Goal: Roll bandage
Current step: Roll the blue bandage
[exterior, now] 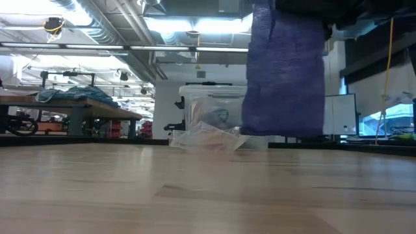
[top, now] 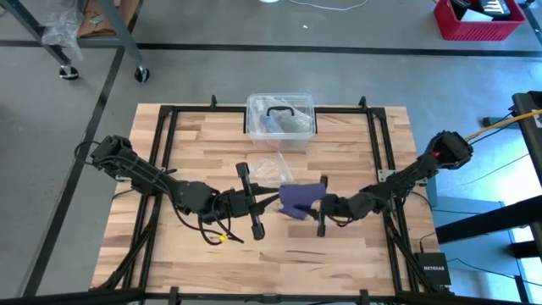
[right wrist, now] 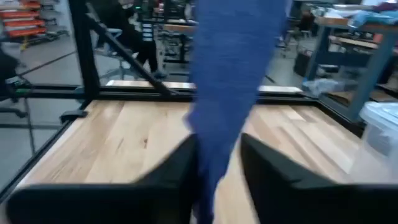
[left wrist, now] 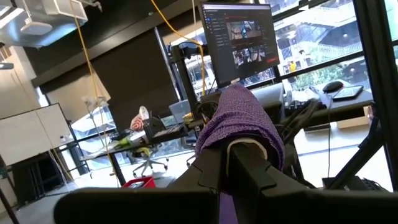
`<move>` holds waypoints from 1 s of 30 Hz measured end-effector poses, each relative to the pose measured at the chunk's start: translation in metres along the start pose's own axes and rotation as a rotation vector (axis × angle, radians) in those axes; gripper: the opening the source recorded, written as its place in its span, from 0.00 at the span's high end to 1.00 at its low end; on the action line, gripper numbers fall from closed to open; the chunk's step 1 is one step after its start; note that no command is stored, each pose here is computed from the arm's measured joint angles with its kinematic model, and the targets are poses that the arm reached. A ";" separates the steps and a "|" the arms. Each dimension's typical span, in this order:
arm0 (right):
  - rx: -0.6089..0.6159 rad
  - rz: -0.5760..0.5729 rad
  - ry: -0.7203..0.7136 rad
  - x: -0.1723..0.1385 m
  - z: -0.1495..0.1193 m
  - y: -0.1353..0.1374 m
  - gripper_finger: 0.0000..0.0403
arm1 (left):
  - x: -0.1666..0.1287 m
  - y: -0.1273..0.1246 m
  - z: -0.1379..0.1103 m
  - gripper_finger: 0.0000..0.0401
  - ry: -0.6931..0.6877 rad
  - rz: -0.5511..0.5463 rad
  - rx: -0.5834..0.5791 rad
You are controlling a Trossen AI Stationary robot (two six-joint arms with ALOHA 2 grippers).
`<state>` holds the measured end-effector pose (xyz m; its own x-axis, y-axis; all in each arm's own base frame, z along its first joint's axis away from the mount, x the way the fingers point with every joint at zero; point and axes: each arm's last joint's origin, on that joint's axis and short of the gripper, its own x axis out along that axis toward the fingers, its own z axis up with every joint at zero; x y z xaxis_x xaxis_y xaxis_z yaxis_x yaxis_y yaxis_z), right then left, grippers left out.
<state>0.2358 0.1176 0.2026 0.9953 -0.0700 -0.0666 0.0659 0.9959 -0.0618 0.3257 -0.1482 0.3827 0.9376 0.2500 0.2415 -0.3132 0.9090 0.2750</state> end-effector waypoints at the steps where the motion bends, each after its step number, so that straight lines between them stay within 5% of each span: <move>1: -0.006 0.017 0.002 -0.002 0.000 0.003 0.85 | 0.000 0.000 0.000 0.97 0.000 0.000 0.000; 3: -0.026 0.052 0.005 -0.006 -0.001 0.010 0.96 | 0.000 0.000 0.000 0.97 -0.001 0.001 -0.001; 9: -0.056 0.101 0.003 -0.021 -0.002 0.031 0.98 | 0.001 0.005 0.005 0.97 -0.037 0.056 0.010; 15: -0.099 0.188 0.013 -0.031 0.017 0.061 0.99 | 0.001 0.011 0.005 0.97 0.028 0.174 0.140; 21: -0.236 0.257 0.040 -0.041 0.070 0.097 0.99 | 0.004 0.015 0.000 0.99 0.091 0.234 0.239; 30: -0.406 0.266 -0.059 -0.068 0.169 0.119 0.99 | -0.004 0.003 -0.028 0.99 0.123 0.160 0.350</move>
<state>0.1884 0.2506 0.3683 0.9769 0.1993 -0.0774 -0.2130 0.8750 -0.4347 0.3255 -0.1370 0.3567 0.8775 0.4361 0.1997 -0.4689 0.6921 0.5488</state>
